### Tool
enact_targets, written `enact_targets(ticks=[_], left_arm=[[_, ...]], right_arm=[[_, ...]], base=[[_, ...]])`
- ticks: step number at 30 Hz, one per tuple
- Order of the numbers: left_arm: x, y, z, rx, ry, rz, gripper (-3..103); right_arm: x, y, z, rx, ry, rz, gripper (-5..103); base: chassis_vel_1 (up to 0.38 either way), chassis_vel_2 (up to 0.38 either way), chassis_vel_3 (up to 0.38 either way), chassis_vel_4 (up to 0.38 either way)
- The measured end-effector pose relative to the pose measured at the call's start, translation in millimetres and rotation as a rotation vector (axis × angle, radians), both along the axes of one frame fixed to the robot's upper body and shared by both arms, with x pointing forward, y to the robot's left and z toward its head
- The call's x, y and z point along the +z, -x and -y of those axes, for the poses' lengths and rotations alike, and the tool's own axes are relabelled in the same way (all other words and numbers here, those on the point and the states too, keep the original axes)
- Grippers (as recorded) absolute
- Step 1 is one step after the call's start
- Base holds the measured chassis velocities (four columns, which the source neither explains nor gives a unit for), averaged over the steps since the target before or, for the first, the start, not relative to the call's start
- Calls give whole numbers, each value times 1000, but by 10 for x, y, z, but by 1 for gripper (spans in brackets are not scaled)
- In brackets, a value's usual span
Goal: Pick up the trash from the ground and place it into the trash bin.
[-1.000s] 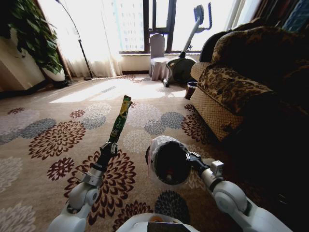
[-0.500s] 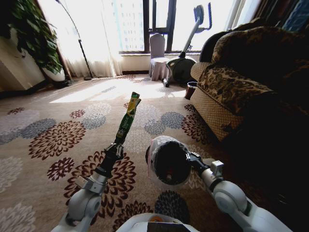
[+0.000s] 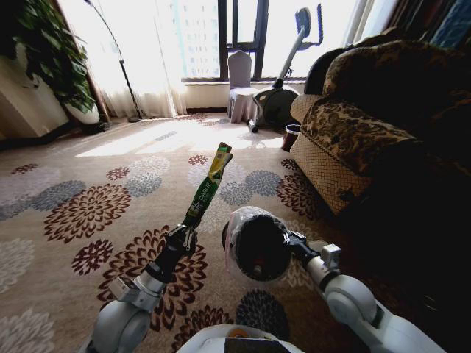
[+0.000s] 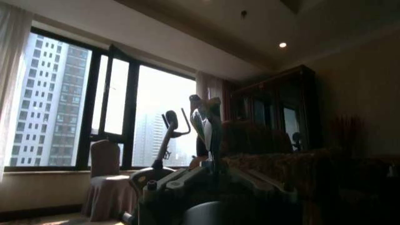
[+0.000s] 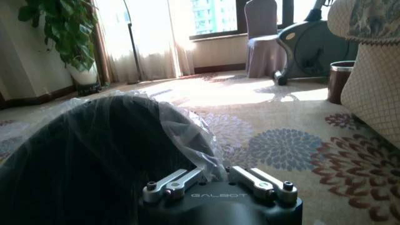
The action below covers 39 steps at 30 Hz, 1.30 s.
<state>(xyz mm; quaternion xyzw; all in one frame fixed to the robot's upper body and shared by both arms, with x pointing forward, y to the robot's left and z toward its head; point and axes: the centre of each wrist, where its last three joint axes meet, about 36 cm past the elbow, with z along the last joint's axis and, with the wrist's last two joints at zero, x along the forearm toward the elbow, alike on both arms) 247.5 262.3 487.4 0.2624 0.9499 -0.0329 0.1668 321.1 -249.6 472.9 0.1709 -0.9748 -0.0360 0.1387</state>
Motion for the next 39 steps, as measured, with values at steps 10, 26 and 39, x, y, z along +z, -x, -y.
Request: enact_targets(ticks=[10, 26, 39], left_arm=[[192, 97, 69, -23, 17, 11, 0], [329, 143, 75, -87, 115, -252, 0], [590, -189, 136, -167, 634, -728, 0]], right_arm=[[186, -754, -39, -120, 30, 157, 0], [214, -1090, -280, -104, 14, 150, 0], [381, -1685, -894, -23, 32, 121, 0]], base=[[0, 0, 0, 0], [0, 0, 0, 0], [0, 0, 0, 0]])
